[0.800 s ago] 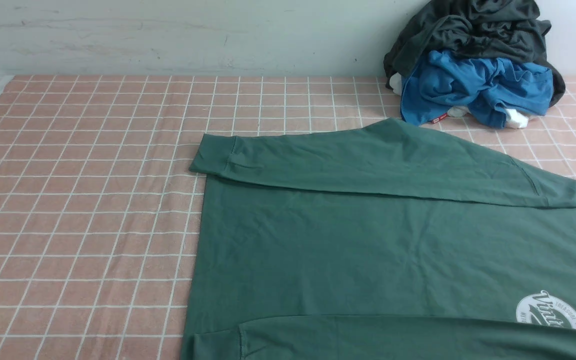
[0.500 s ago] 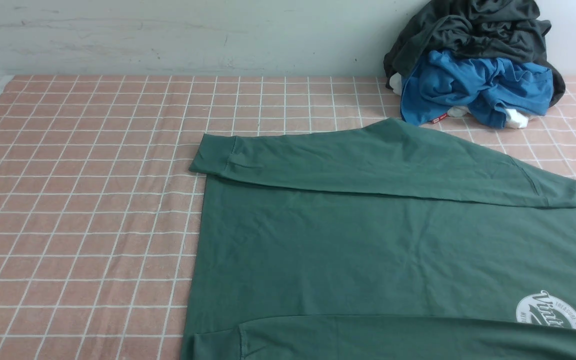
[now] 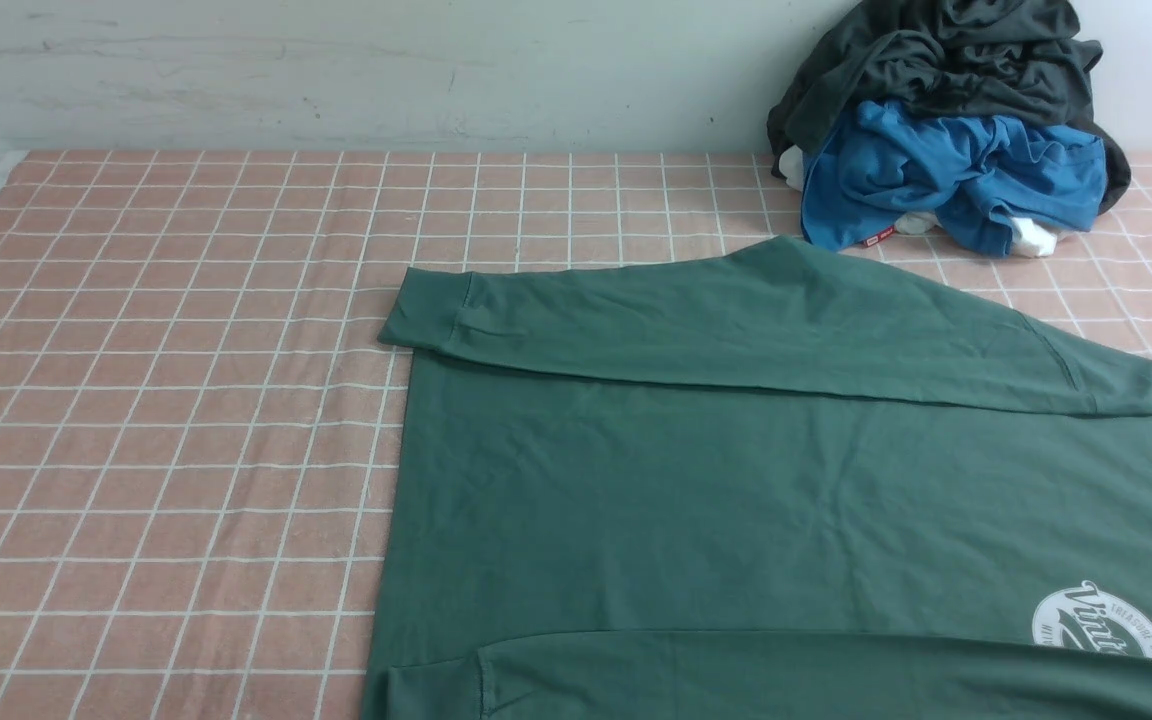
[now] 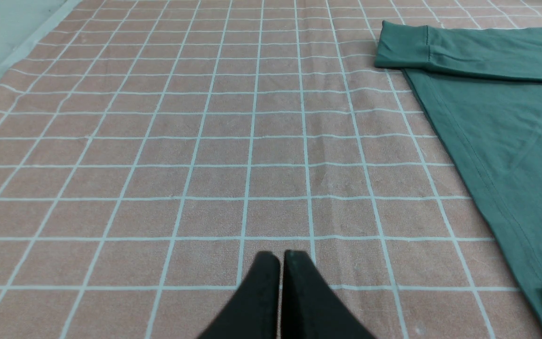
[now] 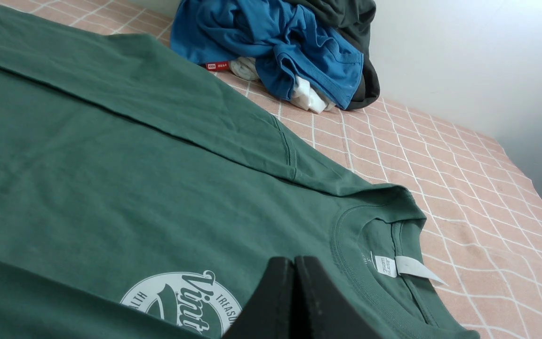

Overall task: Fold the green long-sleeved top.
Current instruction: Use the left arm to clamp the cuff closest to it

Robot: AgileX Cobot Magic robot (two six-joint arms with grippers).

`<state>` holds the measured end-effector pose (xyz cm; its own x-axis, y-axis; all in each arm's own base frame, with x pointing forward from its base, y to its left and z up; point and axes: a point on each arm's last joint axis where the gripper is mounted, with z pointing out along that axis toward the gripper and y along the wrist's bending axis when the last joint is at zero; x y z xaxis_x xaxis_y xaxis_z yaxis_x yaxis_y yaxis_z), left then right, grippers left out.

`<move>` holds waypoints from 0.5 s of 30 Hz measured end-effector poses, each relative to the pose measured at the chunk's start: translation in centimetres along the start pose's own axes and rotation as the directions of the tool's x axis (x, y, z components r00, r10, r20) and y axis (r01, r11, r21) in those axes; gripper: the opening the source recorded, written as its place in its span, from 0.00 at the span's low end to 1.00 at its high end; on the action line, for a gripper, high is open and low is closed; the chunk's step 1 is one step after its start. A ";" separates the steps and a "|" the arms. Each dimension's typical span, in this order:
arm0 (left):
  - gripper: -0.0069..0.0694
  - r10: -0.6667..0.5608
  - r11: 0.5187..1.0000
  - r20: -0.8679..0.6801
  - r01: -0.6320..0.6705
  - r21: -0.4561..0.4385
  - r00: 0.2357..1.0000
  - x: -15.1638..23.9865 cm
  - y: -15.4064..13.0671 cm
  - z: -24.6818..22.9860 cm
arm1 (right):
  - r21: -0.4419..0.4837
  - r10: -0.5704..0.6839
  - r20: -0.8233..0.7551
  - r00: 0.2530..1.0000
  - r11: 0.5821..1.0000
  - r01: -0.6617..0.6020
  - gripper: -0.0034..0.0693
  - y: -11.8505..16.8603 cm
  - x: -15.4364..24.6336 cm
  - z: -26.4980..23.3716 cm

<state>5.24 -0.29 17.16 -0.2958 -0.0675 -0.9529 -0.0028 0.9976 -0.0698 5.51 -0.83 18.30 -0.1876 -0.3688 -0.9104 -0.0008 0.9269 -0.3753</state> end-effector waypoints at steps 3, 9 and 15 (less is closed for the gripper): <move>0.08 0.001 1.000 0.000 -0.001 0.003 1.000 0.0 0.0 0.0 | 0.000 0.000 0.000 1.000 1.000 0.000 0.02 0.0 0.0 0.0; 0.08 0.001 1.000 0.000 -0.001 0.003 1.000 0.0 0.0 0.0 | 0.000 0.000 0.000 1.000 1.000 0.000 0.02 0.0 0.0 0.0; 0.08 0.006 1.000 0.000 -0.006 0.001 1.000 0.0 0.0 0.0 | 0.000 0.000 0.000 1.000 1.000 0.000 0.02 0.0 0.0 0.0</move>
<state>5.24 -0.30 17.16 -0.2962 -0.0613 -0.9532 0.0004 0.9979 -0.0643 5.51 -0.83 18.30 -0.1876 -0.3688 -0.9104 -0.0008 0.9269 -0.3753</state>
